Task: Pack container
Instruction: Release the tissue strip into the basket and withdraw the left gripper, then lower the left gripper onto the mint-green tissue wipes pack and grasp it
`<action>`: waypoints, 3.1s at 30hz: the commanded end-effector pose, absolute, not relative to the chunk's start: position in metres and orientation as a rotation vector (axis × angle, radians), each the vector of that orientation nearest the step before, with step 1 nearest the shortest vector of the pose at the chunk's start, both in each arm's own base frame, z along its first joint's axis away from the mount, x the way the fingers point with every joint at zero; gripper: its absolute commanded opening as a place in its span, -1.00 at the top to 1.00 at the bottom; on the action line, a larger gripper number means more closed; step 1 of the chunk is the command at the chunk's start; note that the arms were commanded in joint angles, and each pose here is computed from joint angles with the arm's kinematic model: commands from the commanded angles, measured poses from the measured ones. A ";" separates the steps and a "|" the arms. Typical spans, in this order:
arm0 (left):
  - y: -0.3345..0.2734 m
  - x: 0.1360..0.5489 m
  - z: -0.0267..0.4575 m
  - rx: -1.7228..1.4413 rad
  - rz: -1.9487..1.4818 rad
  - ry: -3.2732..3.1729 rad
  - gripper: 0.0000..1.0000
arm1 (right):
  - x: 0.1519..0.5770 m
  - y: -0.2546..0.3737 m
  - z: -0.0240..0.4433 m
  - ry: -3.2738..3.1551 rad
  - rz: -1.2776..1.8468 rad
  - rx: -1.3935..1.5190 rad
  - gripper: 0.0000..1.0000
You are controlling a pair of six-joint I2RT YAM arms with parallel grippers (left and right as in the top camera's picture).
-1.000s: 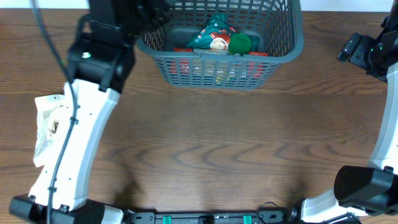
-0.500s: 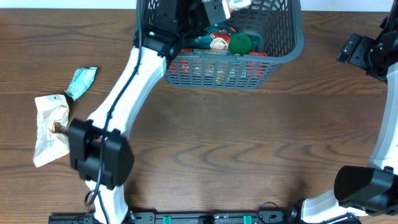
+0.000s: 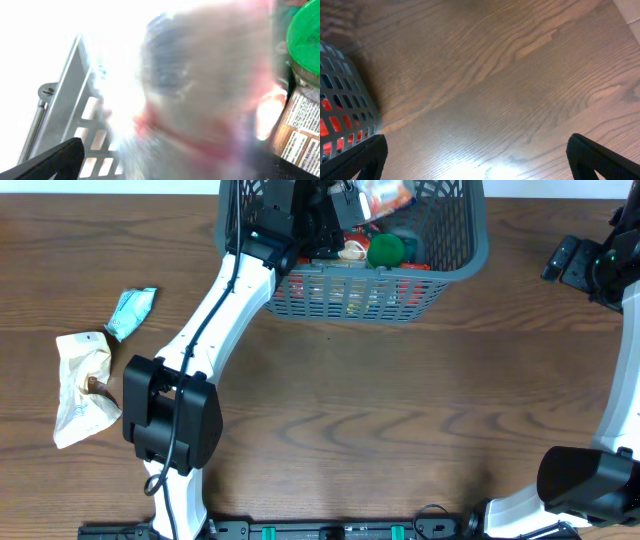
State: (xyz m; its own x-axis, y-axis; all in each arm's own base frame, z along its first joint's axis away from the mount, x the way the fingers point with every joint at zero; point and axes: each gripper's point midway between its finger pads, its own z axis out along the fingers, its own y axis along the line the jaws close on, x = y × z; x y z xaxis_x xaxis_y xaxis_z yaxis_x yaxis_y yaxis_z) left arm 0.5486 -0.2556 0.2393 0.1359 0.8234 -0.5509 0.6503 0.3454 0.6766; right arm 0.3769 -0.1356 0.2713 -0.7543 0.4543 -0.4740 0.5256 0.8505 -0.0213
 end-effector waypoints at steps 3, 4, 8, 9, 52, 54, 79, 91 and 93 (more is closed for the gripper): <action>-0.250 0.547 0.276 1.261 0.202 1.571 -0.97 | 0.376 -0.135 0.267 2.585 -0.206 0.713 -0.99; -0.249 0.547 0.280 1.255 0.205 1.569 -0.97 | 0.376 -0.135 0.267 2.586 -0.206 0.713 -0.99; -0.247 0.542 0.297 1.237 0.213 1.544 -0.97 | 0.375 -0.135 0.267 2.589 -0.206 0.713 -0.98; -0.246 0.540 0.303 1.231 0.216 1.537 -0.97 | 0.375 -0.135 0.267 2.589 -0.206 0.713 -0.98; 0.146 0.437 0.169 0.038 0.317 2.789 -0.97 | 0.373 -0.135 0.266 2.596 -0.206 0.715 -0.99; 0.146 0.439 0.147 0.054 0.301 2.838 -0.97 | 0.373 -0.135 0.266 2.598 -0.207 0.715 -0.99; 0.149 0.439 0.043 0.195 -0.082 2.972 -0.97 | 0.363 -0.133 0.262 2.645 -0.222 0.705 -0.98; 0.158 0.443 0.027 0.171 -0.111 2.959 -0.97 | 0.360 -0.132 0.260 2.659 -0.220 0.713 -0.99; 0.157 0.442 0.021 0.166 -0.121 2.971 -0.97 | 0.360 -0.131 0.260 2.659 -0.215 0.713 -0.99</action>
State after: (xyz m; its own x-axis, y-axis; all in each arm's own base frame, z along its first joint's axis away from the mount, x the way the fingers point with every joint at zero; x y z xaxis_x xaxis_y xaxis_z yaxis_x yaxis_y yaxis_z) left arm 0.4467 0.1625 0.0434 -0.9738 0.0952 -0.2064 0.1040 0.9941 -0.0322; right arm 0.3612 -0.1296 0.2632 -0.7930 0.4544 -0.4058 0.5119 0.8581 -0.0396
